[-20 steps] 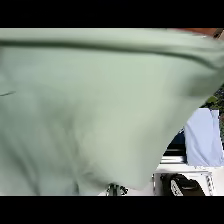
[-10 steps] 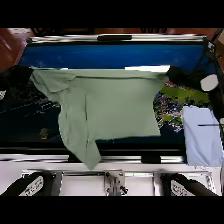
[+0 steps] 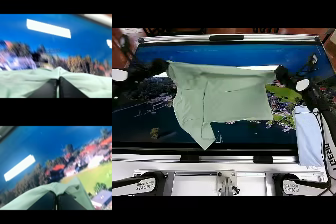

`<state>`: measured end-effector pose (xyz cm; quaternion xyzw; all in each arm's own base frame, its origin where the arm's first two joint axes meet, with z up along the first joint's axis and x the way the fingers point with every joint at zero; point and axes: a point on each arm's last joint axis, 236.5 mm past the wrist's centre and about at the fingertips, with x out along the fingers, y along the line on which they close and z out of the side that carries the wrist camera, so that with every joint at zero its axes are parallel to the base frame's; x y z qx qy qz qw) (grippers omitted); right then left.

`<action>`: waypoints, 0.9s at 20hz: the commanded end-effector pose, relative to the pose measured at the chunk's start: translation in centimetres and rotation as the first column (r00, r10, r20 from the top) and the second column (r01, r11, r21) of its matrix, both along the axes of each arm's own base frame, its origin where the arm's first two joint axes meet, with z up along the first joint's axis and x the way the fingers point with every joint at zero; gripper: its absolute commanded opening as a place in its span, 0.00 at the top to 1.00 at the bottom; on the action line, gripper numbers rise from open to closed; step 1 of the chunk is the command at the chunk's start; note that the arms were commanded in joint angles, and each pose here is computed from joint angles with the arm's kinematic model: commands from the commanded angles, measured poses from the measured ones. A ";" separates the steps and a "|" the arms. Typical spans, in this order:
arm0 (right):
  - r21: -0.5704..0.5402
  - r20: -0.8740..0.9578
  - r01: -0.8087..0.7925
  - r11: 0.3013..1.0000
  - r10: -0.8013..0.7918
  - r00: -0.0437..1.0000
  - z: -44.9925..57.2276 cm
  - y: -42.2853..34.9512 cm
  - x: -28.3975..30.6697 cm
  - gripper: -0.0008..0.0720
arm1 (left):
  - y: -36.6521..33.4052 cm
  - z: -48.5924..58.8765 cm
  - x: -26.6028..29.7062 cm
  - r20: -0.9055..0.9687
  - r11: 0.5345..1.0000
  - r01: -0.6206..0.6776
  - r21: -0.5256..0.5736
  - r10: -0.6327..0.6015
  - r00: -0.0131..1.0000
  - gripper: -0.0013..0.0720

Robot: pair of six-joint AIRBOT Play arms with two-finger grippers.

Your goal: Fold the shirts.

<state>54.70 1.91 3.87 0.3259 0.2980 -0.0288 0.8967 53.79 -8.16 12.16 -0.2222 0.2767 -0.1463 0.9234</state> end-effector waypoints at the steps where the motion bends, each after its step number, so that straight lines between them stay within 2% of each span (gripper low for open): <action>1: 0.039 -0.145 -0.080 0.996 0.084 0.986 -3.9 2.6 -1.8 0.82 | -3.7 -5.2 -1.2 -0.199 0.991 0.054 -0.122 -0.078 0.977 0.46; 2: 0.039 -0.144 -0.086 0.996 0.091 0.985 -3.7 2.8 -2.0 0.53 | -3.8 -5.9 -1.7 -0.249 0.986 0.045 -0.160 -0.084 0.965 0.17; 3: 0.027 -0.138 -0.106 0.994 0.108 0.984 -3.0 2.8 -2.2 0.22 | -3.7 -6.0 -2.5 -0.280 0.983 0.059 -0.176 -0.108 0.954 0.10; 5: -0.078 -0.110 -0.177 0.981 0.168 0.980 -0.1 1.0 -3.4 0.21 | -1.1 -5.4 -5.0 -0.359 0.977 0.113 -0.183 -0.173 0.917 0.14; 7: -0.167 -0.139 -0.201 0.965 0.179 0.974 2.5 -2.6 -6.1 0.21 | 5.0 -6.4 -8.7 -0.547 0.988 0.047 -0.150 -0.123 0.828 0.16; 8: -0.179 -0.184 -0.203 0.963 0.170 0.968 3.0 -4.4 -7.9 0.21 | 8.4 -7.5 -11.7 -0.663 0.991 -0.009 -0.132 -0.081 0.744 0.16; 10: -0.154 -0.299 -0.263 0.952 0.209 0.931 2.1 -6.1 -11.6 0.21 | 12.0 -9.8 -17.5 -0.808 0.990 -0.058 -0.130 -0.072 0.585 0.16; 12: -0.066 -0.416 -0.355 0.933 0.298 0.859 0.0 -5.9 -15.0 0.21 | 11.7 -12.1 -20.7 -0.858 0.979 -0.103 -0.178 -0.103 0.502 0.16; 15: 0.034 -0.505 -0.417 0.908 0.376 0.777 -1.8 -4.6 -17.5 0.21 | 8.9 -16.0 -22.2 -0.844 0.973 -0.114 -0.203 -0.115 0.524 0.16; 18: 0.048 -0.482 -0.426 0.904 0.394 0.783 -1.6 -3.5 -16.9 0.21 | 5.6 -18.9 -22.9 -0.835 0.967 -0.108 -0.233 -0.142 0.531 0.16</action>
